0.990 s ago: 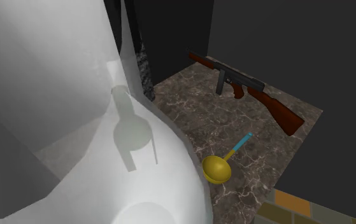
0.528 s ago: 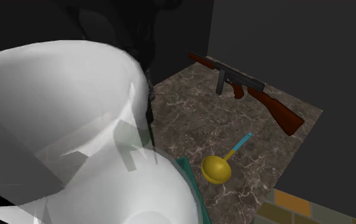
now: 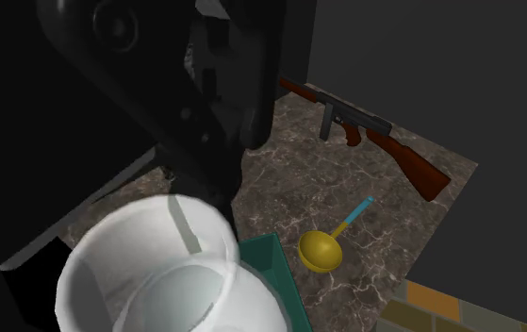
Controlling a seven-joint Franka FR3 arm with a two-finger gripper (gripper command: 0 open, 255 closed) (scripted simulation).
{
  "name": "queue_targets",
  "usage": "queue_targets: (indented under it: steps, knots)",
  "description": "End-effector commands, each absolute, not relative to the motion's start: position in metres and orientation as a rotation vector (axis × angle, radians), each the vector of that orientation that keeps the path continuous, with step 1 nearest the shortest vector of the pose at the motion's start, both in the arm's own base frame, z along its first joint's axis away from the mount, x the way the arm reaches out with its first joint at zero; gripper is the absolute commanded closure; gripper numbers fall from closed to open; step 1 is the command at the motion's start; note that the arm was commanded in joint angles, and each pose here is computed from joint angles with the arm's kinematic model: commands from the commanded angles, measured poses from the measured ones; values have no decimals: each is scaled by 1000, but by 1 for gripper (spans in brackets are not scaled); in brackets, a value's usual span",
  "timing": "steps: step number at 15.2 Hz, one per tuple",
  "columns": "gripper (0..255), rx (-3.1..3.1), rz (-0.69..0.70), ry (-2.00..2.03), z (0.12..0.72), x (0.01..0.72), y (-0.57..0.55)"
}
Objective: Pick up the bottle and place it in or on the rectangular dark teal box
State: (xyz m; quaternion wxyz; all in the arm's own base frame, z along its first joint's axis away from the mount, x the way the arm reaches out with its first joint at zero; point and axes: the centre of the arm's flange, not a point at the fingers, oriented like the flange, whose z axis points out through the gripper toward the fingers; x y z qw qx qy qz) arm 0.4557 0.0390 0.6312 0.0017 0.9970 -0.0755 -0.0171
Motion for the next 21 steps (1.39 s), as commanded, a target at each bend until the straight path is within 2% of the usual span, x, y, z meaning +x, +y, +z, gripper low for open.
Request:
queue_targets:
  steps: [1, 11, 19, 20, 21]
  knots:
    - [255, 3129, -52, -237, 621, 457, 39]
    - [255, 3129, -52, -237, 568, 457, 39]
    - [255, 3129, -52, -237, 566, 457, 39]
    - [0, 3129, -52, -237, 566, 457, 39]
    - [0, 3129, -52, -237, 566, 457, 39]
